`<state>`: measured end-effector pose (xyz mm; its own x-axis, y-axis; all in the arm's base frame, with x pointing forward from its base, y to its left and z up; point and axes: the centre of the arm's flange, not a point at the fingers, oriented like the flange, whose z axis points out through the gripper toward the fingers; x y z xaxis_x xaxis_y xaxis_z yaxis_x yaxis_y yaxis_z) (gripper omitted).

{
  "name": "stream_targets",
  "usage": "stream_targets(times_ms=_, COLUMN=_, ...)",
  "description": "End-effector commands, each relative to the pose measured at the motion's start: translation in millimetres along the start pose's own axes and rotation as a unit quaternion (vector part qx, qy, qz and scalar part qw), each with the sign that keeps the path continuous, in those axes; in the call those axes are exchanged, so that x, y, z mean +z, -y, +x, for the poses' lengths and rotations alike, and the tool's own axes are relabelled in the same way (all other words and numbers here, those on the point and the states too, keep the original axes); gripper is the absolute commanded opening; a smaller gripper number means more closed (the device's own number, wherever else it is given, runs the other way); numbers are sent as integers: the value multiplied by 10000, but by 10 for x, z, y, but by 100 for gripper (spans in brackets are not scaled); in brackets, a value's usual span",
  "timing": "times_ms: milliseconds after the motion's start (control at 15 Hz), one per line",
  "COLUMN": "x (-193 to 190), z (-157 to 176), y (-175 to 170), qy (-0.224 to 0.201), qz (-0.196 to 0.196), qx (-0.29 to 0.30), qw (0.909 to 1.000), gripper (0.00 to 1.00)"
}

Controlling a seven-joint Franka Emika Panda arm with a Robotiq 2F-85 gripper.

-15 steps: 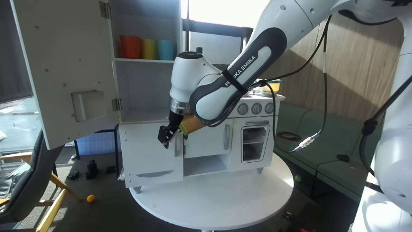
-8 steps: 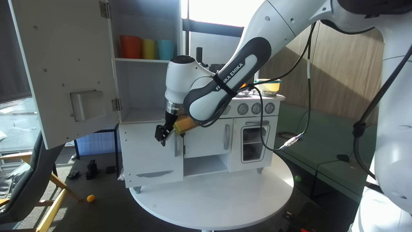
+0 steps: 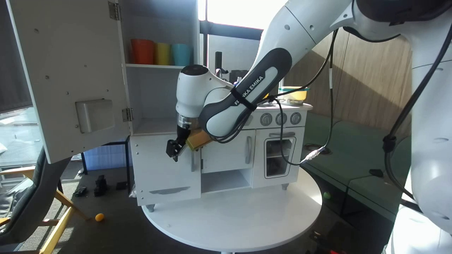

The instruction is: Open all the kitchen cabinet doors, beginning with the left upper and ending with the right lower door

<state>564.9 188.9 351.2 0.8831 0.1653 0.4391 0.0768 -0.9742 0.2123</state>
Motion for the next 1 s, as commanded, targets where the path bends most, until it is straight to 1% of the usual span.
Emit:
stream_targets(times_ms=0, x=-157, z=-92, y=148, qy=-122, qz=307, qx=-84, qw=9994, gripper=100)
stream_targets(times_ms=67, x=-198, z=-153, y=165, qy=-68, qz=375, qx=-85, qw=9992, gripper=100)
stream_targets(times_ms=133, x=-246, z=-227, y=184, qy=-50, qz=535, qx=-92, qw=9985, gripper=100)
stream_targets(times_ms=267, x=-348, z=-407, y=233, qy=14, qz=925, qx=-161, qw=9956, gripper=100)
stream_targets(times_ms=333, x=-400, z=-508, y=259, qy=72, qz=1195, qx=-157, qw=9927, gripper=100)
stream_targets(times_ms=400, x=-439, z=-599, y=284, qy=243, qz=1401, qx=-148, qw=9897, gripper=100)
stream_targets(times_ms=533, x=-538, z=-832, y=402, qy=858, qz=1636, qx=-186, qw=9826, gripper=100)
stream_targets(times_ms=600, x=-564, z=-988, y=479, qy=1202, qz=1641, qx=-232, qw=9788, gripper=100)
stream_targets(times_ms=733, x=-653, z=-1234, y=569, qy=1767, qz=1452, qx=-81, qw=9735, gripper=100)
stream_targets(times_ms=867, x=-784, z=-1359, y=488, qy=2252, qz=1146, qx=37, qw=9675, gripper=100)
stream_targets(times_ms=933, x=-862, z=-1384, y=398, qy=2401, qz=971, qx=104, qw=9658, gripper=100)
